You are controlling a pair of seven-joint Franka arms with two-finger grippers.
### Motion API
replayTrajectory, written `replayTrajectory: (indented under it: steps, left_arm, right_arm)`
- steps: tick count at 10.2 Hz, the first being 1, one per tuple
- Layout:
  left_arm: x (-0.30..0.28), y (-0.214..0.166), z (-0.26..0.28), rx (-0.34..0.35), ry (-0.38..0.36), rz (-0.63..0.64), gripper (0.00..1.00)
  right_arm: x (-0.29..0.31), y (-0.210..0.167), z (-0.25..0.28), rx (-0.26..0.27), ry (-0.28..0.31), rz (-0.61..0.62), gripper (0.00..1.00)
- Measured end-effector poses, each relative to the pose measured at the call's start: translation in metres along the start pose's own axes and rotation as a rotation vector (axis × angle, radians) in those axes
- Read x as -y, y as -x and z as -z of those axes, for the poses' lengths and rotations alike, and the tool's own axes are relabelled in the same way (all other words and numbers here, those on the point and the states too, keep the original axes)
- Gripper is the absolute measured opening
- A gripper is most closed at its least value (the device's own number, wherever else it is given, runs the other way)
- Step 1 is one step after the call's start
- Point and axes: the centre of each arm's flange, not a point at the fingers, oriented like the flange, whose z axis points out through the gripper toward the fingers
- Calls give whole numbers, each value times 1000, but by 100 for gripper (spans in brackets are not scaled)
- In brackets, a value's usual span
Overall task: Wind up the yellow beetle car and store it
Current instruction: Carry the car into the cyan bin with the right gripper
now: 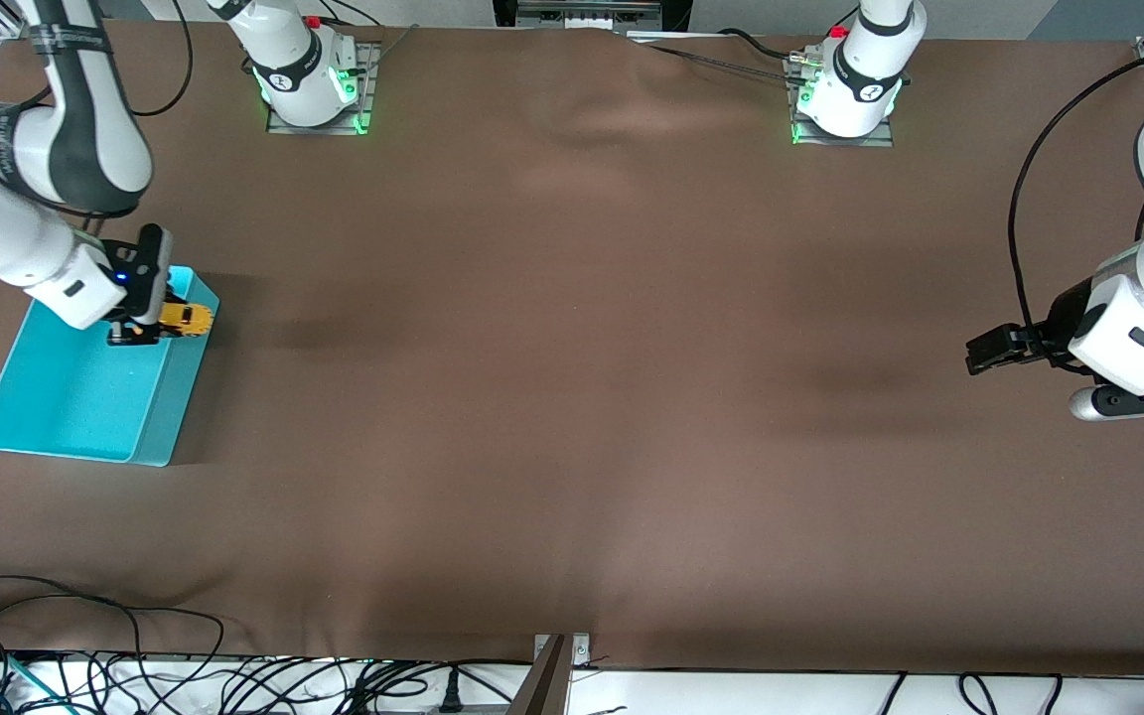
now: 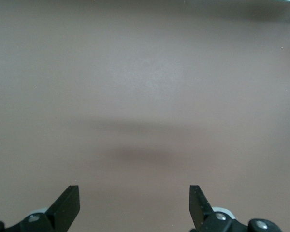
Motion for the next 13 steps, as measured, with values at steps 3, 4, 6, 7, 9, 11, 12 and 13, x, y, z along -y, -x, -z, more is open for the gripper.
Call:
replayTrajectory:
  steps: [3, 4, 6, 7, 9, 11, 12, 13]
  left_arm:
    - [0, 0, 0, 0, 0, 1, 100]
    - [1, 0, 0, 0, 0, 1, 100]
    - [1, 0, 0, 0, 0, 2, 100]
    - [2, 0, 0, 0, 0, 2, 100]
    - [2, 0, 0, 0, 0, 3, 100]
    - [2, 0, 0, 0, 0, 3, 100]
    - [2, 0, 0, 0, 0, 3, 100]
    - [2, 0, 0, 0, 0, 3, 100]
  right_arm:
    - [17, 58, 0, 13, -5, 110, 45]
    - [22, 75, -6, 6, -15, 130, 45]
    - [32, 110, -40, -29, -60, 128, 45]
    - [33, 127, -60, -48, -78, 140, 45]
    - [27, 152, -91, -78, -98, 155, 45]
    - [23, 164, -110, -94, -109, 151, 45]
    - [23, 168, -117, -99, -113, 146, 45]
    - [25, 171, -123, -105, -118, 139, 45]
